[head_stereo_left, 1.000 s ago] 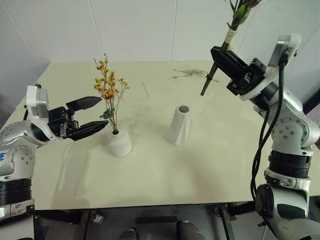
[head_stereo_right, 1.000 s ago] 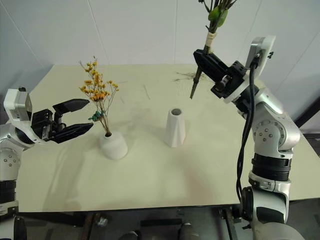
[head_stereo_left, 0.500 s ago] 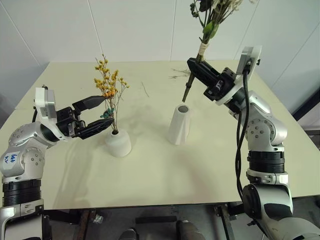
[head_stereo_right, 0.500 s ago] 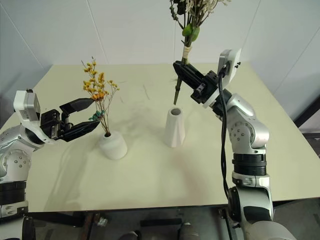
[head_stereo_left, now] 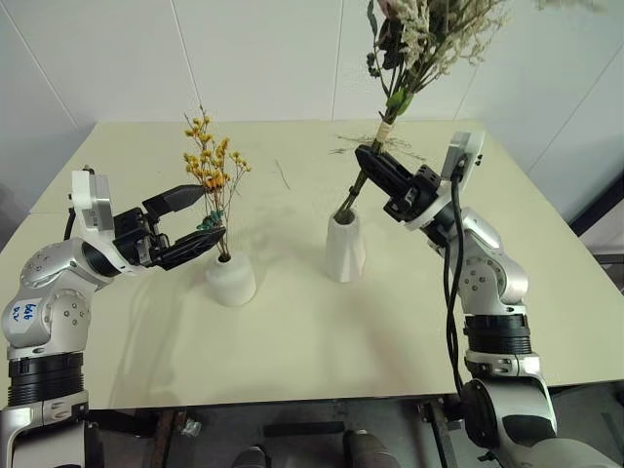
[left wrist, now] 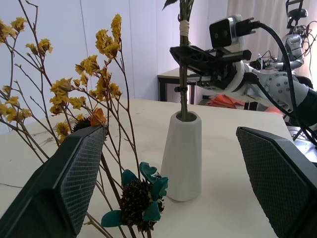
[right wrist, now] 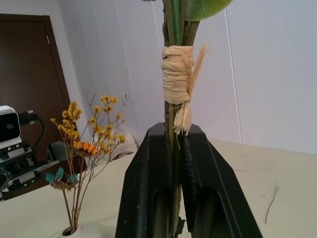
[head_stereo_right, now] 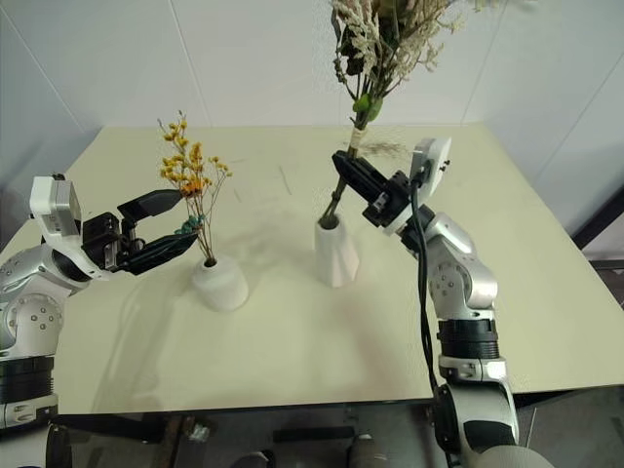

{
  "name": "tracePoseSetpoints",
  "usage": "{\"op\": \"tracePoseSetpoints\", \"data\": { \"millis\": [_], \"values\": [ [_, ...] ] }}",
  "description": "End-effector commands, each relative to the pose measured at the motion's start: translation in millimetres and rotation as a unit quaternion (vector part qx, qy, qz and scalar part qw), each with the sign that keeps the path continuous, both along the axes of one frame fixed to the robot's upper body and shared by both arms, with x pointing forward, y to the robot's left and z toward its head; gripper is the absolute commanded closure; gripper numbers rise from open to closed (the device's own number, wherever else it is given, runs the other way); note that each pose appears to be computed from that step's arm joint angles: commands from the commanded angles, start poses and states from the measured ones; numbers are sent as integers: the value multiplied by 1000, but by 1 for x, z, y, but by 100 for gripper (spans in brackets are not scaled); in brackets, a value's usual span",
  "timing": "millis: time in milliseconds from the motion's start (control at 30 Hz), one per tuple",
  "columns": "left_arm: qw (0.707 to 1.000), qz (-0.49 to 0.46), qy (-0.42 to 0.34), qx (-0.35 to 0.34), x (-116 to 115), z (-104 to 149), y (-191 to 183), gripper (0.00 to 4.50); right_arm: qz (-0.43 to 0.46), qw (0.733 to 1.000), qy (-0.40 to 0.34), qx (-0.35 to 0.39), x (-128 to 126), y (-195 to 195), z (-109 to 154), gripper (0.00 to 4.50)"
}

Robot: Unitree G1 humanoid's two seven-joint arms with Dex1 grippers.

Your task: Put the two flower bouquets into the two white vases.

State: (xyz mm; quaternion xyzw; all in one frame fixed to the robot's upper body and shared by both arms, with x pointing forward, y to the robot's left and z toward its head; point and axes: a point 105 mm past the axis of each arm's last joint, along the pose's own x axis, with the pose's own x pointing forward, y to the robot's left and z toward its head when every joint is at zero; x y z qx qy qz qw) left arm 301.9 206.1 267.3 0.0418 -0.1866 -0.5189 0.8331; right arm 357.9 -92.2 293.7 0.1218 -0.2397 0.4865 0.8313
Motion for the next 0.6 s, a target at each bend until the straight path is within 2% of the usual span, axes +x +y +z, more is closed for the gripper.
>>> {"op": "tracePoseSetpoints", "data": {
  "millis": [33, 600],
  "values": [
    [1000, 5, -28, -3, -6, 10, 2, 0, -2, 1000, -14, -2, -8, -7, 6, 449],
    [1000, -4, -25, -2, -3, 8, -5, 0, -24, 999, -34, -31, 2, -21, 8, 449]
  ]
}}
